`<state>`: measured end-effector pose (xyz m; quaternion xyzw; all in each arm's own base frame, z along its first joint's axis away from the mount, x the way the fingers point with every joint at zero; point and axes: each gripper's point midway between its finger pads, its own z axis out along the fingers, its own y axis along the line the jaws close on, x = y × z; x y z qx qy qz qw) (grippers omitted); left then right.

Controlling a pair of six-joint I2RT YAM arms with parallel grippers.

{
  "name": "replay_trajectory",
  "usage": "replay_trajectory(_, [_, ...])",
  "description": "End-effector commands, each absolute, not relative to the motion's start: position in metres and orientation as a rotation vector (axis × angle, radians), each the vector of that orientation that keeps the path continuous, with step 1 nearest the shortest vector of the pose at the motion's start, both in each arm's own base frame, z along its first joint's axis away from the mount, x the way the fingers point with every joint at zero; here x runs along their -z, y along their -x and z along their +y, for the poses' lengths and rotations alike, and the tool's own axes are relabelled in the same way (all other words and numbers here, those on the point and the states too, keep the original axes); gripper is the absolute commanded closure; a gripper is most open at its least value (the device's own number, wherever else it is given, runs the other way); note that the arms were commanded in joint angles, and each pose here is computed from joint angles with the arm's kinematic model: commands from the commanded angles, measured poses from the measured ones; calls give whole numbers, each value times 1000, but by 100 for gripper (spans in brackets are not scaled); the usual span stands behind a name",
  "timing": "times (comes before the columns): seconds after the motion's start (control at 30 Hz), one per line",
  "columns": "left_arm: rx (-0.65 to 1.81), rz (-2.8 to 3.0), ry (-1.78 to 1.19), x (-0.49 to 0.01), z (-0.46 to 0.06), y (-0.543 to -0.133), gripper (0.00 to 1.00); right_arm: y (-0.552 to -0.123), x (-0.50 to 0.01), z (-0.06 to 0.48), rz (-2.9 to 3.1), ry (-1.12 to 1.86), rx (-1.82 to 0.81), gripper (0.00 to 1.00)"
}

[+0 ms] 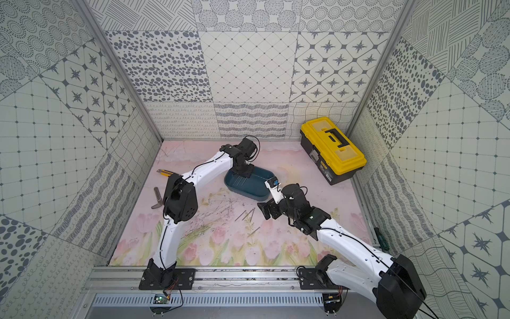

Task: Put the nails on the desktop into the storage box
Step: Place the nail in the storage box, then pick up the nail from the center of the board.

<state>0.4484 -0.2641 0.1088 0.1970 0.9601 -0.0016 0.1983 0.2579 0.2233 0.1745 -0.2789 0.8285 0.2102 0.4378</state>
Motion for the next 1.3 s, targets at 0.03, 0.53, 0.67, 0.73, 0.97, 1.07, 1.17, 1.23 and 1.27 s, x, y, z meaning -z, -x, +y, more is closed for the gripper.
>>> replay_trajectory(0.03, [31, 2665, -481, -136, -244, -414, 79, -260, -199, 230, 2015, 686, -566, 3])
replay_trajectory(0.53, [275, 2762, -557, -103, -253, -302, 76, -220, -191, 252, 2028, 840, -627, 5])
replay_trajectory(0.67, [357, 2772, -630, -87, -268, -285, 72, -204, -186, 253, 2051, 845, -661, 5])
replay_trajectory(0.73, [385, 2774, -681, -79, -275, -279, 71, -198, -186, 252, 2049, 841, -675, 5])
replay_trajectory(0.97, [441, 2784, -798, -59, -289, -275, 72, -185, -184, 248, 2054, 839, -685, 4])
replay_trajectory(1.07, [425, 2783, -838, -53, -289, -275, 73, -184, -184, 248, 2053, 840, -681, 4])
replay_trajectory(1.17, [399, 2785, -873, -48, -287, -275, 73, -185, -184, 250, 2052, 840, -681, 4])
replay_trajectory(1.23, [381, 2789, -889, -44, -285, -276, 73, -187, -185, 251, 2052, 839, -683, 4])
replay_trajectory(1.27, [373, 2789, -896, -43, -284, -276, 73, -187, -184, 252, 2053, 839, -682, 4])
